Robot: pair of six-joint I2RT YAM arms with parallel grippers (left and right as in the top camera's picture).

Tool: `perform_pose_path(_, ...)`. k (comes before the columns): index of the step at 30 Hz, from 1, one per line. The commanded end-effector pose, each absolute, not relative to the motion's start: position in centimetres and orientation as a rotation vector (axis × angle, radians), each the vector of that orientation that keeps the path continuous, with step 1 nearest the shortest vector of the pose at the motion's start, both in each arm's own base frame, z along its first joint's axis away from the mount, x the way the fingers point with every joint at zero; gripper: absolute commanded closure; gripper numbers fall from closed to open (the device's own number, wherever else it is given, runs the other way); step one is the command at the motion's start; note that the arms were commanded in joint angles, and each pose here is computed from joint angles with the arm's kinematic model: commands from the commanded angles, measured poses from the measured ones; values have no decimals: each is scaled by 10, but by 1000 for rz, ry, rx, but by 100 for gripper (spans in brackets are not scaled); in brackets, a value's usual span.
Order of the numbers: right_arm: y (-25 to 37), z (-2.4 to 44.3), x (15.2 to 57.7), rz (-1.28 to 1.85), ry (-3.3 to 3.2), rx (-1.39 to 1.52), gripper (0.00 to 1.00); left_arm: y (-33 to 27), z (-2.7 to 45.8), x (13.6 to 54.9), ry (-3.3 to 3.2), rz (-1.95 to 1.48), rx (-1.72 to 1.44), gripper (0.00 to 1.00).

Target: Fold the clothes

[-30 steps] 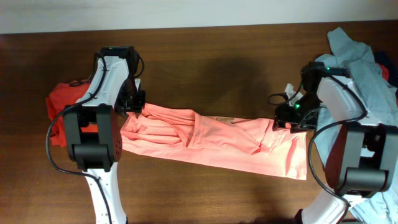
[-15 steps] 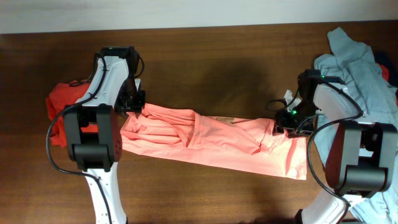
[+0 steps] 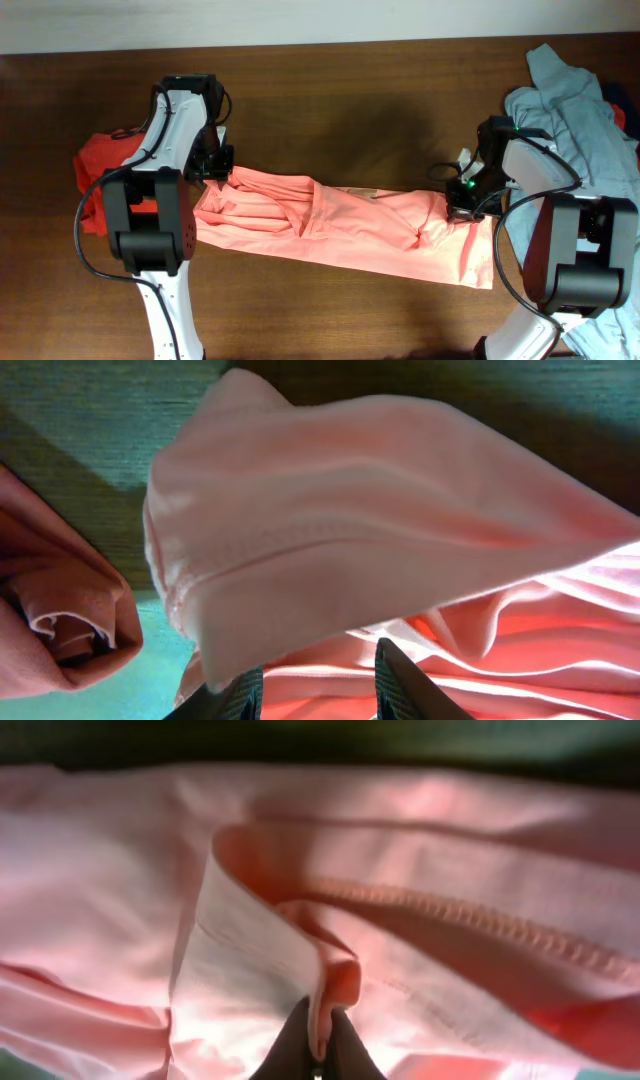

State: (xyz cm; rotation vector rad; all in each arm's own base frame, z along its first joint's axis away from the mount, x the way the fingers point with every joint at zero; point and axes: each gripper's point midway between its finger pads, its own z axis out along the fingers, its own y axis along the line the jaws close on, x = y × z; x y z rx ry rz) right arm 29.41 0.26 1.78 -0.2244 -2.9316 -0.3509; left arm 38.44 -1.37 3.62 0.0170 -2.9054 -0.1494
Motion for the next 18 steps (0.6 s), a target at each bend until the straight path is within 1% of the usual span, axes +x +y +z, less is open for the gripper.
perform_pose_path(1,-4,33,295,-346,-2935,-295,96,-11,34,387,-2911,-157,3,63)
perform_pose_path(5,-18,67,299,-325,-3000,-398,96,-11,34,388,-2917,-157,3,63)
perform_pose_path(9,-36,85,284,-250,-2983,-562,96,-11,34,389,-2919,-157,3,63)
perform_pose_path(15,-34,87,247,-205,-2834,-591,96,-11,34,389,-2922,-157,3,63)
perform_pose_path(18,-35,80,233,-167,-2787,-582,96,-11,34,389,-2921,-157,3,63)
